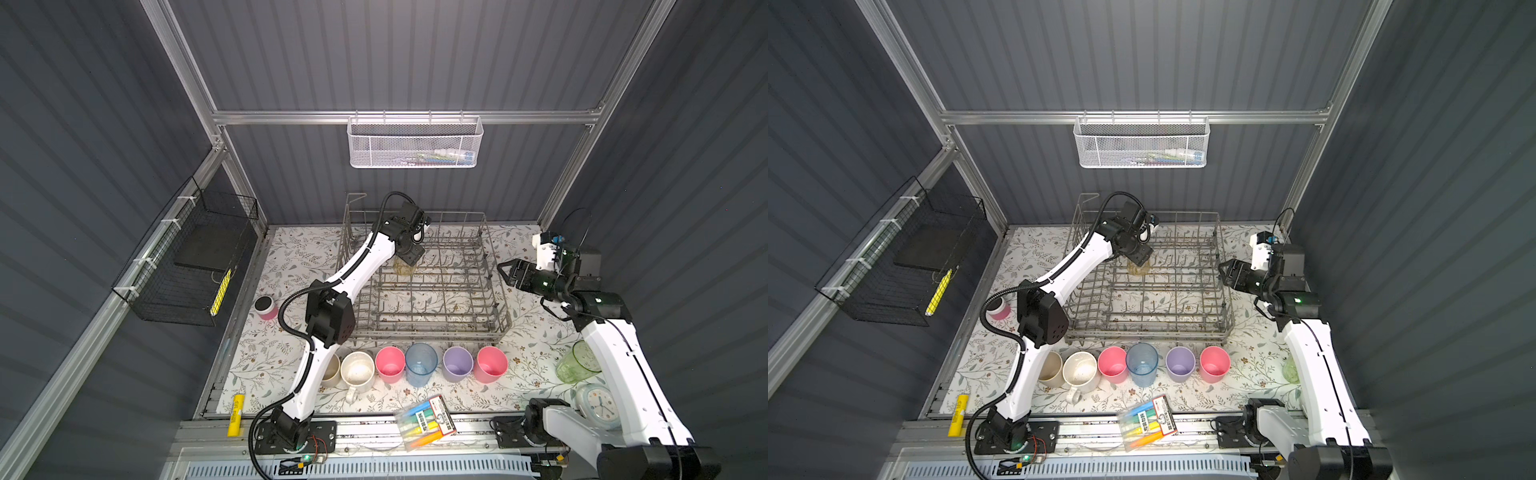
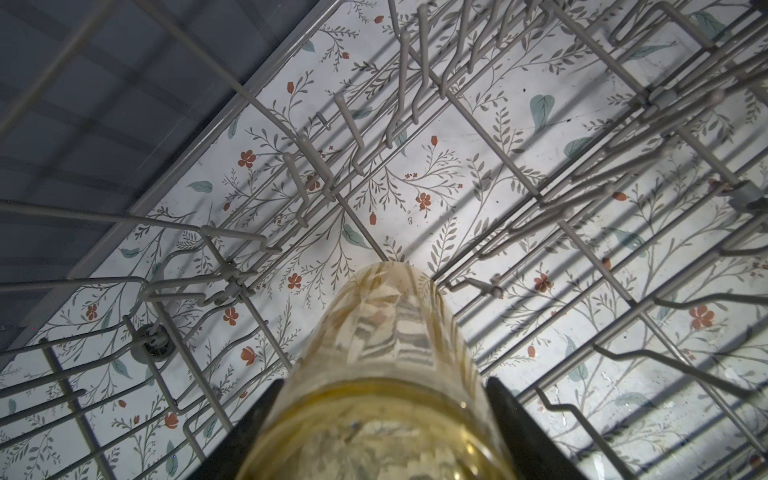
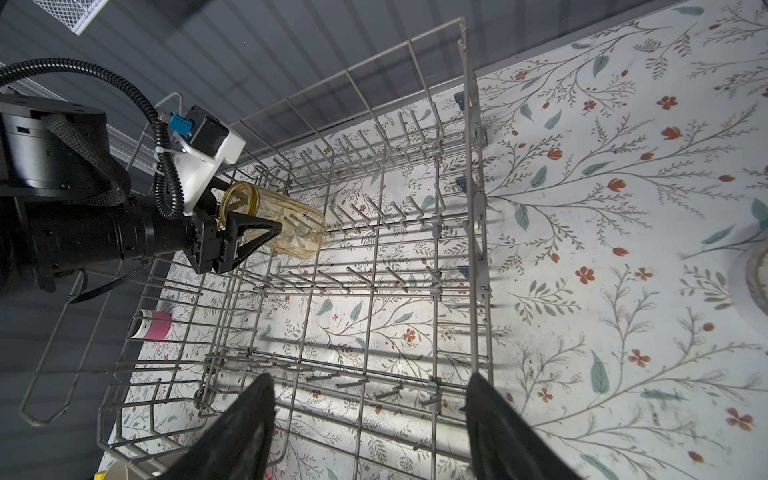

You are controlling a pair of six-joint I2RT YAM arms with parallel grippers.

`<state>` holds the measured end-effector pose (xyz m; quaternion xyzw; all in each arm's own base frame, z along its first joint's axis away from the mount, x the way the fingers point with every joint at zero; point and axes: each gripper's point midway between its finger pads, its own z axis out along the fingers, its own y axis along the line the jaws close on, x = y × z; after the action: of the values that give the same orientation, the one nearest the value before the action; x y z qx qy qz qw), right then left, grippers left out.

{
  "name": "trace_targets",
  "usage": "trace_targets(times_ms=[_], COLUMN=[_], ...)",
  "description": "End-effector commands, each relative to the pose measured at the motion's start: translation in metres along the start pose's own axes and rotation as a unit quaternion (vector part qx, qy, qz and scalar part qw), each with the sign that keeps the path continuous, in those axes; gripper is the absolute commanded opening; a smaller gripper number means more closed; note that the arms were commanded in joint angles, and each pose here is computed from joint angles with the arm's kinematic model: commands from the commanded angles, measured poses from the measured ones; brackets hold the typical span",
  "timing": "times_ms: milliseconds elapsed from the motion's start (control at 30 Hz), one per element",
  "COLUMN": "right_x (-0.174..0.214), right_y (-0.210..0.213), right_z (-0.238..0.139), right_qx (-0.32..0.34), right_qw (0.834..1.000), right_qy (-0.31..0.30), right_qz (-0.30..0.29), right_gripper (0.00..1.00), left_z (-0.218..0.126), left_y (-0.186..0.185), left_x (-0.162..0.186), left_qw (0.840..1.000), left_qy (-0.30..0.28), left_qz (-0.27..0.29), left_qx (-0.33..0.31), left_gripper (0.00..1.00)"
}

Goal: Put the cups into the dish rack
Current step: 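Turn the amber glass upside down over the rack while the right arm withdraws, then lower the amber glass into the rack while the right gripper reaches the green glass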

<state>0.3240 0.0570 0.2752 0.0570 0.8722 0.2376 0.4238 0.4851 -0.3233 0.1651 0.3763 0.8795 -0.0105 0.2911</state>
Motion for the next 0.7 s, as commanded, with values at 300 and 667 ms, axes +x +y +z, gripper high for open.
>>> trace_targets(times_ms=[300,667], right_x=[0.01,0.035], right_y=[-0.017,-0.046], right_z=[-0.016,-0.06], right_qx=[0.059,0.162], right_qw=[0.998,0.986], right_qy=[0.006,-0.006], right_qz=[0.005,0.038], right_gripper=[0.83,0.92], left_z=[-0.029,-0.082], left_y=[0.012,0.015], left_x=[0.009,-0.019], left_qw=[1.0,0.996], left_qy=[0.002,-0.085], left_qz=[-0.022,-0.035], left_qx=[-0.015,-0.008], left_gripper=[0.8,0.87])
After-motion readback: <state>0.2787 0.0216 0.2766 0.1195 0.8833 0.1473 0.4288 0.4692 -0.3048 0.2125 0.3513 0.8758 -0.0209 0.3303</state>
